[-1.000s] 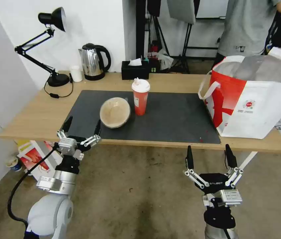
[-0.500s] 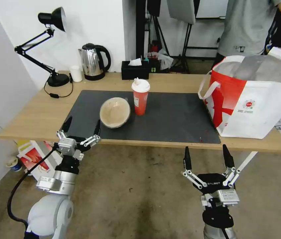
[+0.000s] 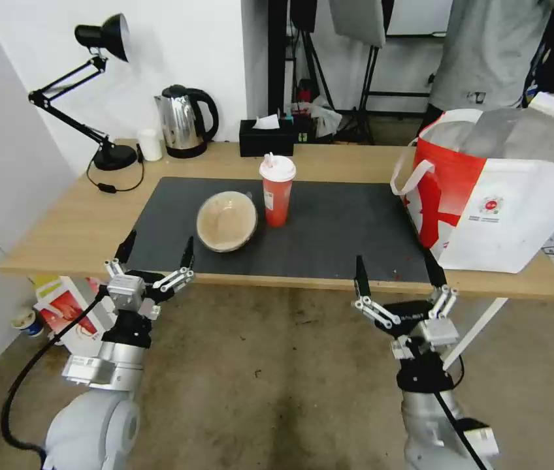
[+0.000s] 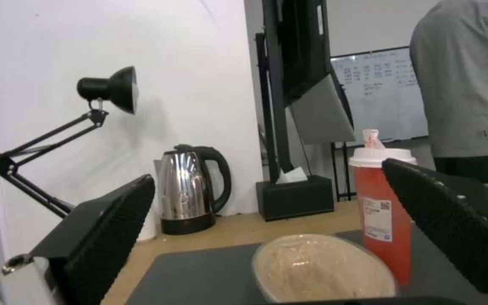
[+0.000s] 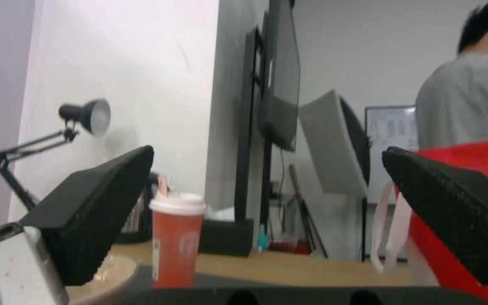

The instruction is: Pick up the trash from the table and place it into the takeout bag.

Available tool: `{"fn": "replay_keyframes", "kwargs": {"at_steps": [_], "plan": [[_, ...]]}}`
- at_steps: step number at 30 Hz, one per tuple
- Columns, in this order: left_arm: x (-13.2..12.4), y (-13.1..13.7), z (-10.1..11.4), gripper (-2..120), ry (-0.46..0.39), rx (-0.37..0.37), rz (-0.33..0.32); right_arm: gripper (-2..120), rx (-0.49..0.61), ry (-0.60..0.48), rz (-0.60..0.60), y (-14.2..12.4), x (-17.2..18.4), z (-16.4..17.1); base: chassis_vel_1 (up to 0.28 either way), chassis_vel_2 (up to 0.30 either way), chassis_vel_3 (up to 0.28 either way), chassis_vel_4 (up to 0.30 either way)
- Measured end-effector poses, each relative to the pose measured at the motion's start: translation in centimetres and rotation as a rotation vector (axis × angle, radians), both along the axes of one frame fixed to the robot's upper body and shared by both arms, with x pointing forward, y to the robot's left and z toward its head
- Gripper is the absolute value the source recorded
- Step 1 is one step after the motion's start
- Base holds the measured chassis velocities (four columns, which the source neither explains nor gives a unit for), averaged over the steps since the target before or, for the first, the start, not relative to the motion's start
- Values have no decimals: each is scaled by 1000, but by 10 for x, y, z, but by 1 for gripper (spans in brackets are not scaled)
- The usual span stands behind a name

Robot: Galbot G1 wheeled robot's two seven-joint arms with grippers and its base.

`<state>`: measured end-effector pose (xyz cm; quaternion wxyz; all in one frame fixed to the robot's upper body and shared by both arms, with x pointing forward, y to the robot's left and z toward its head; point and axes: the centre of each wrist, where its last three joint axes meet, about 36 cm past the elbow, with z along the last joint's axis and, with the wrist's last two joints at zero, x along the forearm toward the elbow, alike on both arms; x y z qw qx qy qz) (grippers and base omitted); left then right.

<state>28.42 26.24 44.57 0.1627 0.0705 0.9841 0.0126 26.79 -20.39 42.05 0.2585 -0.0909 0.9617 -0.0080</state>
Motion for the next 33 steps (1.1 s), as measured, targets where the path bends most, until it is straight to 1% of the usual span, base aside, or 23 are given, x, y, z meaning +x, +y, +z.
{"fn": "replay_keyframes", "kwargs": {"at_steps": [2,4,6,7,8,12,14,16,17,18,22,27,31,33], "plan": [[-2,2,0,100,3,5,1,100,-8,15,11,-5,8,0,0,0,0,0],[-8,5,1,100,15,9,6,100,-7,54,39,-11,23,0,0,0,0,0],[-10,5,1,100,18,9,6,100,-5,61,43,-12,26,0,0,0,0,0],[-15,5,1,100,28,7,5,100,-6,75,51,-14,35,-1,0,0,0,0],[-15,5,1,100,28,7,5,100,-6,75,51,-14,35,-1,0,0,0,0],[-29,1,2,100,51,2,3,100,-47,69,79,-20,60,-4,0,0,0,0],[-30,1,3,100,52,2,3,100,-48,72,82,-20,64,-4,0,0,0,0],[-33,0,4,100,55,0,4,100,-45,87,90,-20,71,-3,0,0,0,0],[-35,-1,4,100,57,1,5,100,-35,120,102,-18,76,-1,0,0,0,0],[-35,-1,4,100,57,1,5,100,-35,120,102,-18,76,-1,0,0,0,0],[-38,-1,4,100,64,6,10,100,-17,200,153,-11,87,2,0,0,0,0],[-39,0,4,100,65,6,13,100,-19,222,184,-5,101,2,0,0,0,0],[-38,-1,5,100,61,3,18,100,-8,260,222,3,119,6,0,0,0,0],[-38,-1,5,100,60,2,18,100,-8,262,224,3,120,6,0,0,0,0]]}}
